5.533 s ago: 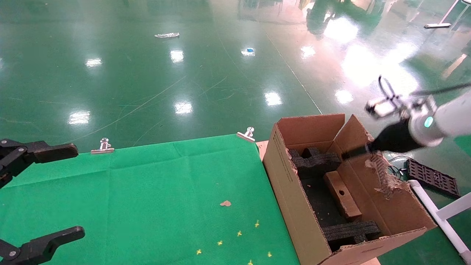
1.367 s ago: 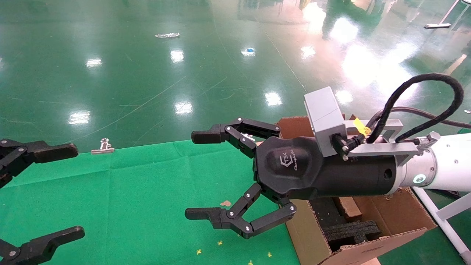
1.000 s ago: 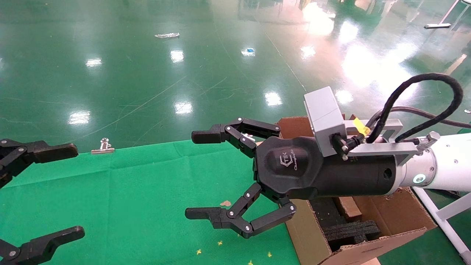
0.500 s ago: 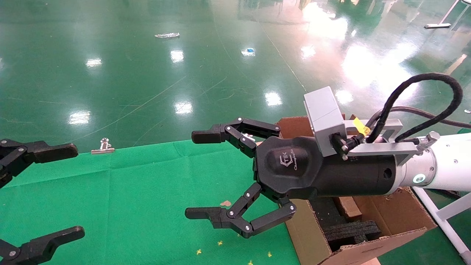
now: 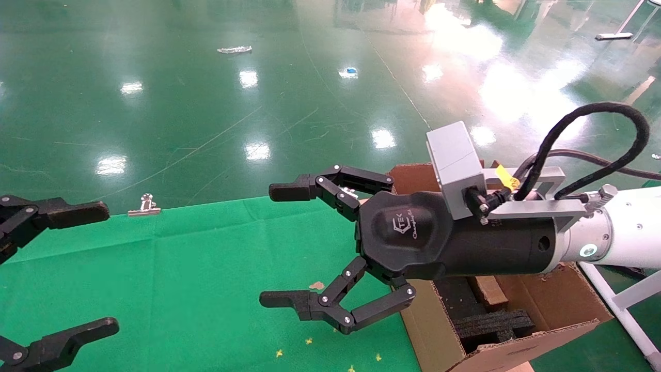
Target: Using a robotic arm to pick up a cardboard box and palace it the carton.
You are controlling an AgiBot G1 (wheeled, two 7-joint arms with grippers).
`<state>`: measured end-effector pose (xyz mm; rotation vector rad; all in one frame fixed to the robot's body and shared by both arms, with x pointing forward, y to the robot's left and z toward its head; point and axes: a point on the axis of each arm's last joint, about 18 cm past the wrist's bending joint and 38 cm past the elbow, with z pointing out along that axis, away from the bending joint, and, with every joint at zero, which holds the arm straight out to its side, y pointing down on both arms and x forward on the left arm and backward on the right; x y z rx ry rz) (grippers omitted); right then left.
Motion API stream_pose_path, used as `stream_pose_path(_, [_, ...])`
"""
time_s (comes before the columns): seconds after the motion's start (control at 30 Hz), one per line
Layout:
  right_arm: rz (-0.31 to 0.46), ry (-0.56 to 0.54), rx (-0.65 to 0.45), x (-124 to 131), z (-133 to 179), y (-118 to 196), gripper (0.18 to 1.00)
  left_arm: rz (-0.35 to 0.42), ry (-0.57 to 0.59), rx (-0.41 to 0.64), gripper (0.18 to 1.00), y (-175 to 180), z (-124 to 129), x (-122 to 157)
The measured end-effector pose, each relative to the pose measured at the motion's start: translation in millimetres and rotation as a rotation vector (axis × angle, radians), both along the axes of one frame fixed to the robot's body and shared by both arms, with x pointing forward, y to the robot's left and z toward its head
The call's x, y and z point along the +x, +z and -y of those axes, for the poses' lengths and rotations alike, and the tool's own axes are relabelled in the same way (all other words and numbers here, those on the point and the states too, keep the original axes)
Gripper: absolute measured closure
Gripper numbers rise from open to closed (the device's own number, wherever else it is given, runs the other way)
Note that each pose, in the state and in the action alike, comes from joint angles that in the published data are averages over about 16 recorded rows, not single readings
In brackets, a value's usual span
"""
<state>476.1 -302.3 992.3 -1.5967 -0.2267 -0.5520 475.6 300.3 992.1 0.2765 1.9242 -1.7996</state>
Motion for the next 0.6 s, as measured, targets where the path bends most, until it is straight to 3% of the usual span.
stream_pose_path(0.6, [0.0,0.0,0.0,0.0,0.0,0.0,0.178,0.0,0.0,0.0,0.184,0.0,0.0,0.0])
